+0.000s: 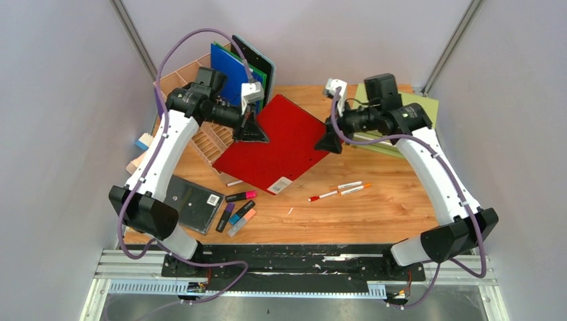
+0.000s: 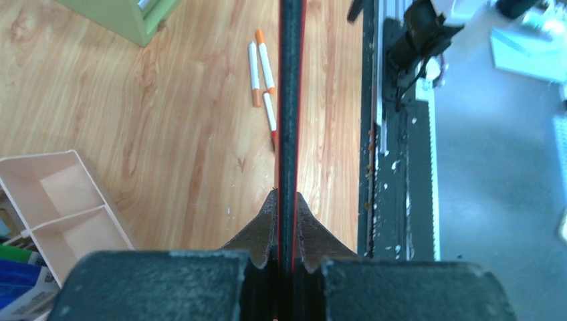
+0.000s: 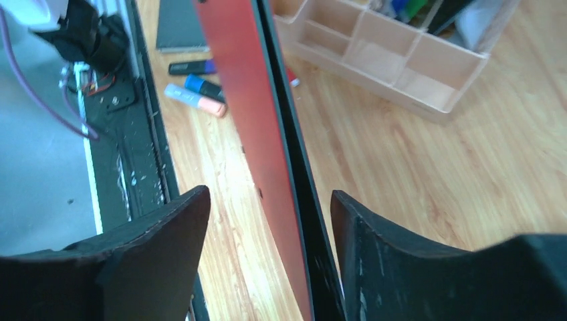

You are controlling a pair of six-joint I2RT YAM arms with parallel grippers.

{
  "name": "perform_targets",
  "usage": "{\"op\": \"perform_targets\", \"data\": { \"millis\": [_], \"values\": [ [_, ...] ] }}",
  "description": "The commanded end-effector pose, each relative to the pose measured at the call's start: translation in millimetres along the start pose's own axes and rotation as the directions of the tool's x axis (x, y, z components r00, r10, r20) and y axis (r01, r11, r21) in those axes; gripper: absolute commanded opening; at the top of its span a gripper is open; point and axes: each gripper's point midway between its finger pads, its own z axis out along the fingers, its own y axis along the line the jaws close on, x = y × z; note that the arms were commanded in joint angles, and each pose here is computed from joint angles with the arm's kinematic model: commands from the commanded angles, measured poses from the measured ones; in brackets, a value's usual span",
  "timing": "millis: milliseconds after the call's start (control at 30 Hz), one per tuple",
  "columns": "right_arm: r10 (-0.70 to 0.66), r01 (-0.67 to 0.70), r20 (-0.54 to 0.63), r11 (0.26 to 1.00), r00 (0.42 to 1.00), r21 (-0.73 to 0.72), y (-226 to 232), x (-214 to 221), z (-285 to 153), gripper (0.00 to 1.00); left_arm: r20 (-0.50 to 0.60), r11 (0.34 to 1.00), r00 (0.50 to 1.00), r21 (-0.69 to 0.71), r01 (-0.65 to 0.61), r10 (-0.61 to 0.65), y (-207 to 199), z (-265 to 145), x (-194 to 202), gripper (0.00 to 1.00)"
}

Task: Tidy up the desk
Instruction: Place the folder in the storage box.

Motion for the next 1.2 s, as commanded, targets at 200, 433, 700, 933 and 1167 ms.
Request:
{"op": "perform_targets", "data": {
  "millis": [200,433,700,933,1167],
  "values": [
    [0.000,-0.021,0.340,0.998,0.940,0.058,-16,-63,-74,0.76,0.382,0.998,0.924,0.060,0.005,-0.027,-3,-69,-78,0.00],
    [0.034,-0.029,0.399,0.999,0.916,-0.020,-10,-64,-66,0.84,0.446,0.997,0.894,0.070,0.007,-0.038,-14,-76,-86,0.00],
    [0.120,-0.081,0.418,0.991,0.901,-0.110,-20,-69,-54,0.86,0.451,0.998,0.891,0.057,0.034,-0.056,-17,-74,-82,0.00],
    [0.105,-0.020,0.413,0.979,0.904,-0.204,-8,-86,-33,0.85,0.442,0.996,0.894,0.076,0.045,-0.074,-19,-65,-76,0.00],
    [0.098,0.030,0.396,0.952,0.913,-0.304,11,-92,-23,0.45,0.437,0.995,0.895,0.080,0.059,-0.088,-14,-60,-73,0.00]
  ]
}}
